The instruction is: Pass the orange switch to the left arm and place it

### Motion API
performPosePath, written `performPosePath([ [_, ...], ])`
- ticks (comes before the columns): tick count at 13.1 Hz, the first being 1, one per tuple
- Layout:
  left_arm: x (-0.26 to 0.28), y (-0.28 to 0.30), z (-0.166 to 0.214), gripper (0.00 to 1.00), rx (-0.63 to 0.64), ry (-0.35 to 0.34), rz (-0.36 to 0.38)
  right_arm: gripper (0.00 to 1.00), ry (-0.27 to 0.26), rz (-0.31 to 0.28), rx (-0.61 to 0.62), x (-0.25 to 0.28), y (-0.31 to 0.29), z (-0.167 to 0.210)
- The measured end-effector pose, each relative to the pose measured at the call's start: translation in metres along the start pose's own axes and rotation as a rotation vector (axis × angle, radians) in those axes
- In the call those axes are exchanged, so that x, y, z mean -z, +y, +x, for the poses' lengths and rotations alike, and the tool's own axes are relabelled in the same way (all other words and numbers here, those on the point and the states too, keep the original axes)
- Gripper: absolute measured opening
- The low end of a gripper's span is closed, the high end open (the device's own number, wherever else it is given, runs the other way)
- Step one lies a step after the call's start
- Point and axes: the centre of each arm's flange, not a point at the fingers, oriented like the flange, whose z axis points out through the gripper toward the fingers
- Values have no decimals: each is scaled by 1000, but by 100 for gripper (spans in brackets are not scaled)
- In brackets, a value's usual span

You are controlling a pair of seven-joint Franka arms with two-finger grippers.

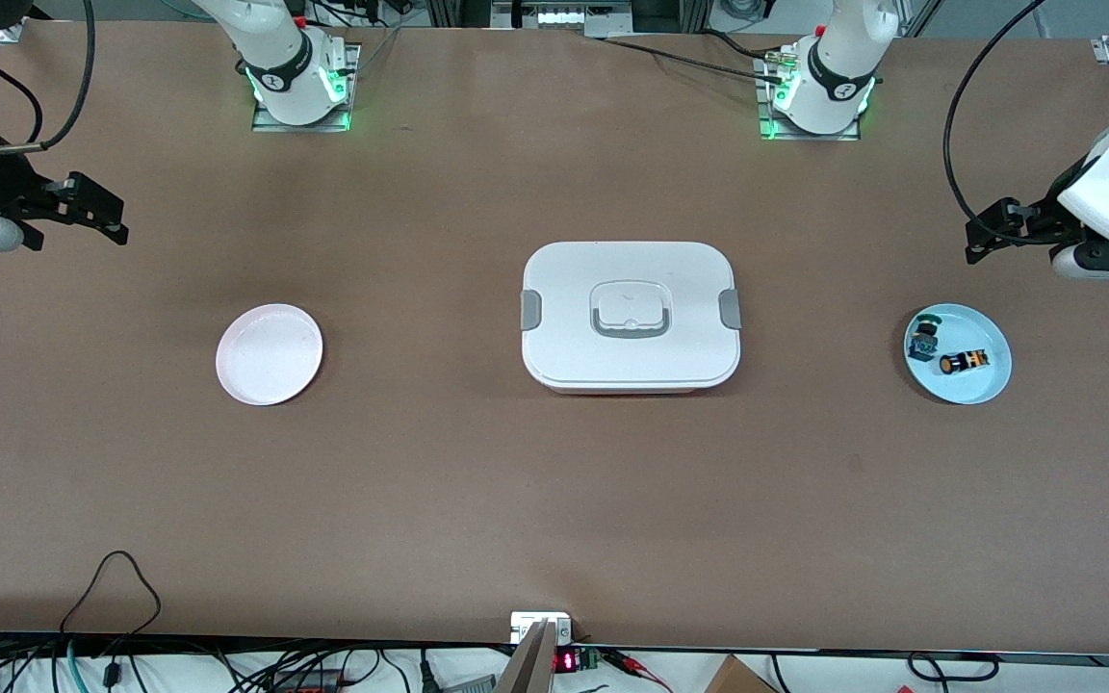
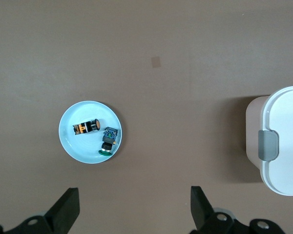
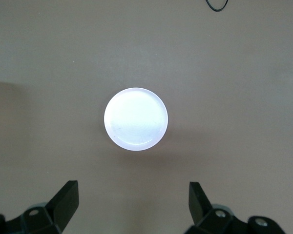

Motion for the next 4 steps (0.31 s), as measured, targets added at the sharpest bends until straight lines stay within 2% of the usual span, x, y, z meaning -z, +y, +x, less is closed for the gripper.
performPosePath([
  [4, 1, 0, 0, 100, -1, -15, 0, 100, 0, 0, 0, 0, 0, 0],
])
